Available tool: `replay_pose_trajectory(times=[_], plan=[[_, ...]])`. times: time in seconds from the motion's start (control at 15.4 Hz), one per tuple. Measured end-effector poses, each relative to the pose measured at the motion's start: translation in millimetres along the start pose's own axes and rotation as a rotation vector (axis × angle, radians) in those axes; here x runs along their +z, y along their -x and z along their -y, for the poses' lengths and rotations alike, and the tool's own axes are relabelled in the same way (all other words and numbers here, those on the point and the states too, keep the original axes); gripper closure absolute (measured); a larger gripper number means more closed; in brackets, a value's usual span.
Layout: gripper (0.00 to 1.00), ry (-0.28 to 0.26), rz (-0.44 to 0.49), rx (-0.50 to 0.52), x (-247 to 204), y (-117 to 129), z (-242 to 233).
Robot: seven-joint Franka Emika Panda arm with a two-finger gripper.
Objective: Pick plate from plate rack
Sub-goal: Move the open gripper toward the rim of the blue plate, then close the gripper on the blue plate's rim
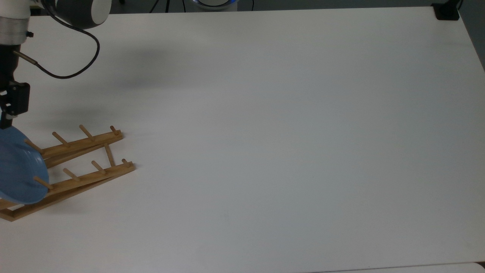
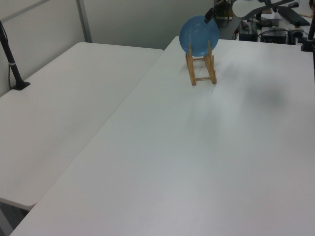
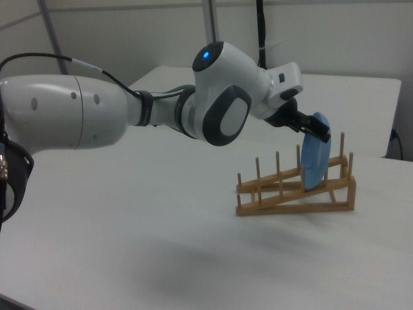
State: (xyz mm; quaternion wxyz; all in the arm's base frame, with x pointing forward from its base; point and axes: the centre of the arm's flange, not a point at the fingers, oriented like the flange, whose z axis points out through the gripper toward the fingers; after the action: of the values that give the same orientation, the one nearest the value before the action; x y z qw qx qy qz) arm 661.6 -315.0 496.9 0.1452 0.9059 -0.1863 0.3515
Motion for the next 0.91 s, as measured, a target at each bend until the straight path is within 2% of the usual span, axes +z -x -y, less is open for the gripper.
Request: replay_pose_trajectory(times=[0.13,0.26,0.32,0.45,0.52,0.58,0.71,0.84,0.91], plan=[[0.07,0.002,-0.01,0.007,5,2,-3],[0.18,0.003,-0.018,0.008,11,6,-4],[0.18,0.004,-0.016,0.008,14,8,-4],[0.26,0.004,-0.007,0.007,20,11,-3],[0.26,0.004,-0.002,0.006,23,13,-3],[0.33,0.004,0.002,0.006,26,15,-2],[0.35,0.003,-0.009,0.005,28,15,-2],[0.52,0.004,-0.03,0.007,26,14,-4],[0.53,0.005,-0.033,0.008,26,13,-5]])
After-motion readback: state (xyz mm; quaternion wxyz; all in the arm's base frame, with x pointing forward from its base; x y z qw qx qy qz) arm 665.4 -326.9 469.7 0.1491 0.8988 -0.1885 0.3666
